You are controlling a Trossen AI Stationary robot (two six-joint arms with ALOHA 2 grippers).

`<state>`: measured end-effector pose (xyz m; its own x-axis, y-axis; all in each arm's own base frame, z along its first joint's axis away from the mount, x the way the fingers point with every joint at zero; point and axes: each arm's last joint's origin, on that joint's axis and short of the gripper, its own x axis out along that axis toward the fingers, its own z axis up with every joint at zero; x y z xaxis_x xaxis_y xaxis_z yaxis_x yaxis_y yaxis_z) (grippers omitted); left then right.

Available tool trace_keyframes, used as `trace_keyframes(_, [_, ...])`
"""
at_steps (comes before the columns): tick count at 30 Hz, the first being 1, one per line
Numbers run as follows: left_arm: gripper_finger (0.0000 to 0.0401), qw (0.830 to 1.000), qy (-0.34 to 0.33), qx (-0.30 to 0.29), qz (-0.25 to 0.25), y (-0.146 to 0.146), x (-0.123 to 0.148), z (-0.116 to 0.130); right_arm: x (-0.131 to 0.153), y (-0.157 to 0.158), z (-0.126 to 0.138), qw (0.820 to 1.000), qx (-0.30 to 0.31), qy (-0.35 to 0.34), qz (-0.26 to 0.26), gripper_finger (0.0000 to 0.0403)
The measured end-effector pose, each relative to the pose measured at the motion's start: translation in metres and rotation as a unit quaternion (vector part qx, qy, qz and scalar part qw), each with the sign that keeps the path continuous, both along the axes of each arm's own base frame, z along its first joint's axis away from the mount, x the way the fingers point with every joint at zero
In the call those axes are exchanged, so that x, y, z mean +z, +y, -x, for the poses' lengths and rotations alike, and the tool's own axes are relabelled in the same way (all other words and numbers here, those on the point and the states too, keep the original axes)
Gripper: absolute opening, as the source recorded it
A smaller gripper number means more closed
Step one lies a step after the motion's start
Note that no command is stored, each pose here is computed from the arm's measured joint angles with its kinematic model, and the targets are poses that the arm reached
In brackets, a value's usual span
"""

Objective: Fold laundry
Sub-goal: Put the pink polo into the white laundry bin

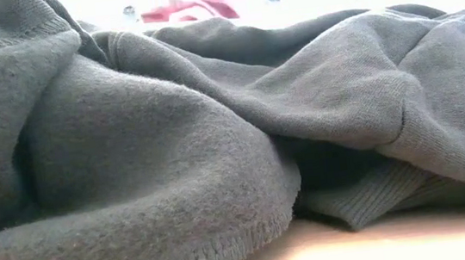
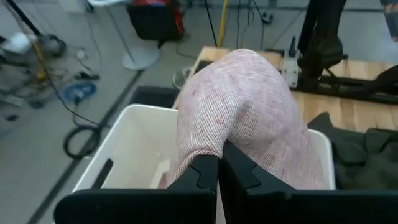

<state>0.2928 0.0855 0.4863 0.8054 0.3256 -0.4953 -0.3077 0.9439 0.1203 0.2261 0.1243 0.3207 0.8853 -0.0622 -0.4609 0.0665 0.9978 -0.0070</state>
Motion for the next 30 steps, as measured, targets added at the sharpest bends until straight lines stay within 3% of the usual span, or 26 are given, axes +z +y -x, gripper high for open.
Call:
trace_keyframes(10, [0.0002,0.989,0.105,-0.001,0.100,0.073,-0.076,-0.052,-0.001,0.000,0.001,1.000,0.004,0.006,0.010,0.0242])
trace_keyframes(21, [0.0003,0.960,0.225,0.025,0.166,0.102,-0.143,-0.076,-0.006,-0.002,0.004,0.999,-0.014,0.034,-0.003,0.0242])
trace_keyframes(25, [0.0032,0.951,0.256,0.064,0.158,0.105,-0.155,-0.079,-0.006,-0.002,0.004,0.999,-0.014,0.034,-0.004,0.0242])
trace_keyframes(30, [0.0092,0.950,0.262,0.068,0.155,0.104,-0.154,-0.077,-0.006,-0.002,0.004,0.999,-0.014,0.033,-0.004,0.0242])
